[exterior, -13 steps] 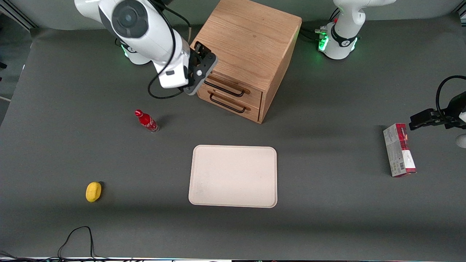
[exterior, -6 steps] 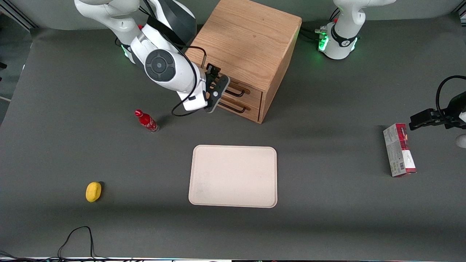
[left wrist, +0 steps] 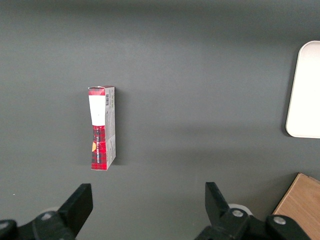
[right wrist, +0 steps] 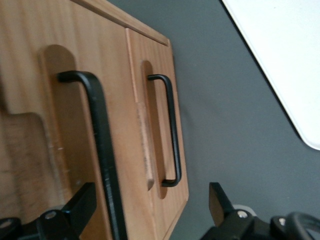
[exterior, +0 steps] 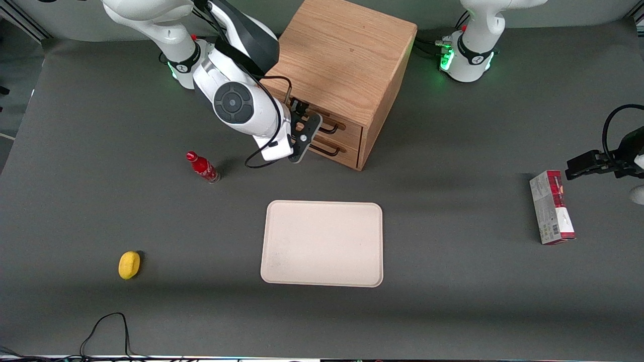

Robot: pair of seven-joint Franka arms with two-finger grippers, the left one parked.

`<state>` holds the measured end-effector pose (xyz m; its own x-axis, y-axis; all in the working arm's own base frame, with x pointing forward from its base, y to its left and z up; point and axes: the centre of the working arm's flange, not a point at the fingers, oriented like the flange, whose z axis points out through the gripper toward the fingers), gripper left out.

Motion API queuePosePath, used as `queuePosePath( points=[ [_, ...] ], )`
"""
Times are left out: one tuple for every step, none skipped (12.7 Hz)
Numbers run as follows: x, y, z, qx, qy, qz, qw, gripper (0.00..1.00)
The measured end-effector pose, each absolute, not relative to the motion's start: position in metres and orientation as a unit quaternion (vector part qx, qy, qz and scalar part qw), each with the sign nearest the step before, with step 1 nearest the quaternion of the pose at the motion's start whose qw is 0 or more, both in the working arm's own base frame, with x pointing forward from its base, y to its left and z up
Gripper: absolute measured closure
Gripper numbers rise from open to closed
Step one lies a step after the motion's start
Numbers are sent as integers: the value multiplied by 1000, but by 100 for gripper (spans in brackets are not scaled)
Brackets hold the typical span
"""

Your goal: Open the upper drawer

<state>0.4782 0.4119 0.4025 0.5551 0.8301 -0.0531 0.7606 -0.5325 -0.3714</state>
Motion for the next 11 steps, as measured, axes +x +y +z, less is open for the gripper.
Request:
queuePosePath(
  points=[
    [479,413,398,-868,-459,110,155,0],
    [479,415,393,-868,-459,109,156,0],
    [478,416,391,-867,-461,107,155,0],
    [479,417,390,-867,-464,104,150,0],
    [480,417,391,-866,-468,99,143,0],
    [483,415,393,-867,-471,92,135,0],
    [490,412,394,-869,-471,85,129,0],
    [500,407,394,-871,-470,77,122,0],
    [511,401,395,-873,-468,70,115,0],
    [524,396,396,-876,-465,62,113,0],
    [537,389,397,-877,-463,55,115,0]
  ],
)
